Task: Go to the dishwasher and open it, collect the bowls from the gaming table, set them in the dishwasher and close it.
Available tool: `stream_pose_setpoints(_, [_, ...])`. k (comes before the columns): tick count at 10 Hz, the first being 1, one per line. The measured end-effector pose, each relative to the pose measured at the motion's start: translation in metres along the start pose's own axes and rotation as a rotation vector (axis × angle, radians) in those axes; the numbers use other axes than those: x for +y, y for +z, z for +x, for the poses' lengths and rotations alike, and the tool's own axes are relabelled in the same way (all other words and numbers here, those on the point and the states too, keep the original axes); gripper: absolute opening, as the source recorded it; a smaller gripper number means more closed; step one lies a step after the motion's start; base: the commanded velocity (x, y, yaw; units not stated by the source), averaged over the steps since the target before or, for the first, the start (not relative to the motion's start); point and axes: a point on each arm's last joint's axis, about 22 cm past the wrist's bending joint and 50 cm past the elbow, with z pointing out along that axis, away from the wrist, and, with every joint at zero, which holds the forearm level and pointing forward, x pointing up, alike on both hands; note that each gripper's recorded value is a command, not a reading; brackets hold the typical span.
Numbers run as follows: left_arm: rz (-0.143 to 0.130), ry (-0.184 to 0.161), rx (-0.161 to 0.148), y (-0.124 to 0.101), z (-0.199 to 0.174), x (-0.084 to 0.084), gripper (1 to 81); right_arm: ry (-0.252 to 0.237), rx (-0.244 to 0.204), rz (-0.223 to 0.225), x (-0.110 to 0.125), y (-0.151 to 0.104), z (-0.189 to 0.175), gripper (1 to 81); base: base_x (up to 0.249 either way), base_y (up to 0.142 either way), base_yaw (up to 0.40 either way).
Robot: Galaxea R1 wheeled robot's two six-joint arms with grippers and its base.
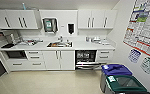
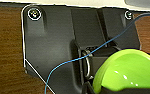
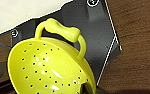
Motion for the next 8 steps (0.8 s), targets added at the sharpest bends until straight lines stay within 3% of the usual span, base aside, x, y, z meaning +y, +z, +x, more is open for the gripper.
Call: stream_pose_setpoints(8, [-0.001,0.000,0.000,0.0002,0.0017,0.0005,1.0,-0.001,0.003,-0.002,0.0010,-0.0002,0.0029,1.0,0.148,0.000,0.000])
